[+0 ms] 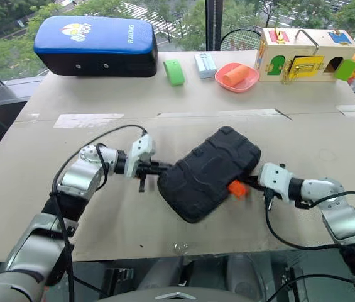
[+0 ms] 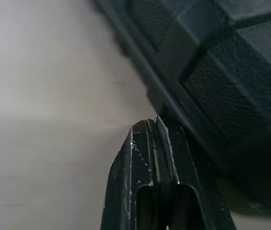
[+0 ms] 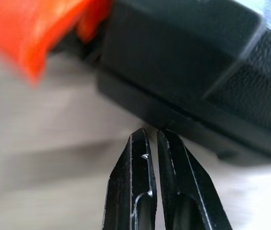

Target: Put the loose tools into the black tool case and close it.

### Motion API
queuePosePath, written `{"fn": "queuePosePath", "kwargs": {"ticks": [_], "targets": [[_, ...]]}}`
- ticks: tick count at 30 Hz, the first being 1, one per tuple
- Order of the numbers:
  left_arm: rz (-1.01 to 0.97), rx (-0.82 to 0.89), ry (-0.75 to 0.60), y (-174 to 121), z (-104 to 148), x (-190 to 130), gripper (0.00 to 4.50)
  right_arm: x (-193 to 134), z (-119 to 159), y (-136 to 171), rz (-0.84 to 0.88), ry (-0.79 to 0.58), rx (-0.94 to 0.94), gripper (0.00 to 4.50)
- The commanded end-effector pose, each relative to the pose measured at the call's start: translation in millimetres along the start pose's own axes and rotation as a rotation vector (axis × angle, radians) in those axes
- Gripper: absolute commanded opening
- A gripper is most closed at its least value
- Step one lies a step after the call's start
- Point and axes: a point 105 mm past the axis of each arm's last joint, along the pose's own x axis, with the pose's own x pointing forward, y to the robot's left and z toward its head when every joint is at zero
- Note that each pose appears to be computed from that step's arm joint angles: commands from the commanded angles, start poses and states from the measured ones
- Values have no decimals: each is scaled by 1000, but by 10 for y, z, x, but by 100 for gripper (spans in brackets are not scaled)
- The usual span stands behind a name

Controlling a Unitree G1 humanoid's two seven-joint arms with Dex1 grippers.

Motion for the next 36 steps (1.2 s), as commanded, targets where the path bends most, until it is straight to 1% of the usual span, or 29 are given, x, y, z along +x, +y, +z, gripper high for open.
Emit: {"fn": "queuePosePath", "kwargs": {"ticks": [1, 3, 7, 10, 11, 13, 17, 20, 24, 26, 28, 31, 34, 36], "targets": [[-16, 65, -82, -92, 333, -38, 2, -126, 48, -158, -66, -9, -5, 0], [12, 32, -125, -66, 443, -121, 2, -238, 95, -200, -72, -28, 20, 0], [-2, -46, -215, -77, 757, -247, 2, -538, 327, -223, -43, -117, 133, 0], [-49, -62, -232, -142, 899, -229, 2, -639, 475, -164, 2, -160, 189, 0], [-78, -43, -219, -191, 914, -149, 2, -637, 535, -91, 38, -179, 211, 0], [-113, -9, -192, -256, 901, 8, 2, -597, 598, 56, 103, -193, 233, 0], [-129, -15, -91, -296, 748, 241, 2, -450, 547, 260, 157, -169, 221, 0], [-128, 6, -74, -311, 693, 303, 2, -364, 461, 332, 154, -148, 233, 0], [-117, 25, -48, -300, 605, 296, 2, -380, 268, 354, 136, -75, 226, 0], [-114, 27, -51, -296, 592, 285, 2, -430, 342, 300, 120, -117, 239, 0], [-113, 27, -58, -295, 594, 279, 2, -486, 510, 231, 113, -195, 271, 0], [-111, 30, -65, -294, 597, 280, 2, -534, 693, 191, 132, -263, 301, 0], [-111, 40, -62, -289, 585, 297, 2, -485, 773, 179, 145, -278, 306, 0], [-111, 43, -64, -287, 583, 314, 2, -416, 732, 197, 150, -247, 289, 0]]}}
